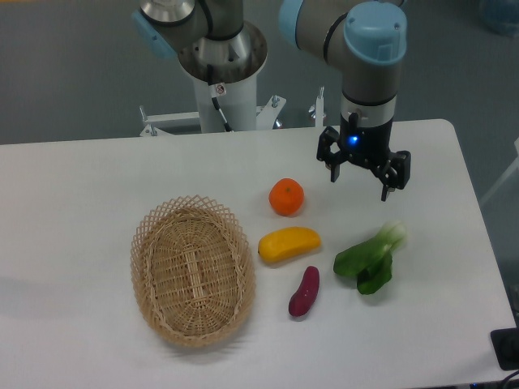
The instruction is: Pick up the green vegetable from the table
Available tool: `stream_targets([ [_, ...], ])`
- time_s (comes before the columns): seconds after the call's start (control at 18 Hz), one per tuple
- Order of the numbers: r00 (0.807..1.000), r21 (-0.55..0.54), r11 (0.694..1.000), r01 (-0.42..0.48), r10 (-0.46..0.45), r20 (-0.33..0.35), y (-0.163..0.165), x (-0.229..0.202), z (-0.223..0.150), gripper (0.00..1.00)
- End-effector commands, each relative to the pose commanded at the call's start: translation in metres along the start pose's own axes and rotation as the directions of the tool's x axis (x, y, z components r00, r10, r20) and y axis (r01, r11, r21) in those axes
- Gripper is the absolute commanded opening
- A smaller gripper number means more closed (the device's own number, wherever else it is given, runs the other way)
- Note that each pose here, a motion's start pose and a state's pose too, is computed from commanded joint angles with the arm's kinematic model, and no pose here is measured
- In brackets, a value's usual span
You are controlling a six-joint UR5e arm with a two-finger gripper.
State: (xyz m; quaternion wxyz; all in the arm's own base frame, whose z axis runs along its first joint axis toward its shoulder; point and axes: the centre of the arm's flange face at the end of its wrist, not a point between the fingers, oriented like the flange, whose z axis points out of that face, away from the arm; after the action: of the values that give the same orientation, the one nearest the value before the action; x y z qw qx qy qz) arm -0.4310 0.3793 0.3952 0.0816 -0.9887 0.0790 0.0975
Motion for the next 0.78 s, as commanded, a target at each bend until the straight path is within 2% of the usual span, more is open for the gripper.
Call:
stream_targets([
  [0.17,1.000,0.008,1.000,0.000,0.000,0.023,-0.0003,-0.0011,0.0009,1.00],
  [0.33,1.000,0.013,1.000,0.004,-0.005,0.017,0.0003,-0.0003,0.0036,1.00],
  [0.5,0.998,0.034,0.998,0.057,-0.058,0.010,-0.0003,-0.0007,0.0034,1.00],
  [0.78,0.998,0.035,0.998,0.061,-0.061,0.008,-0.0004,-0.0008,0.0043,1.00],
])
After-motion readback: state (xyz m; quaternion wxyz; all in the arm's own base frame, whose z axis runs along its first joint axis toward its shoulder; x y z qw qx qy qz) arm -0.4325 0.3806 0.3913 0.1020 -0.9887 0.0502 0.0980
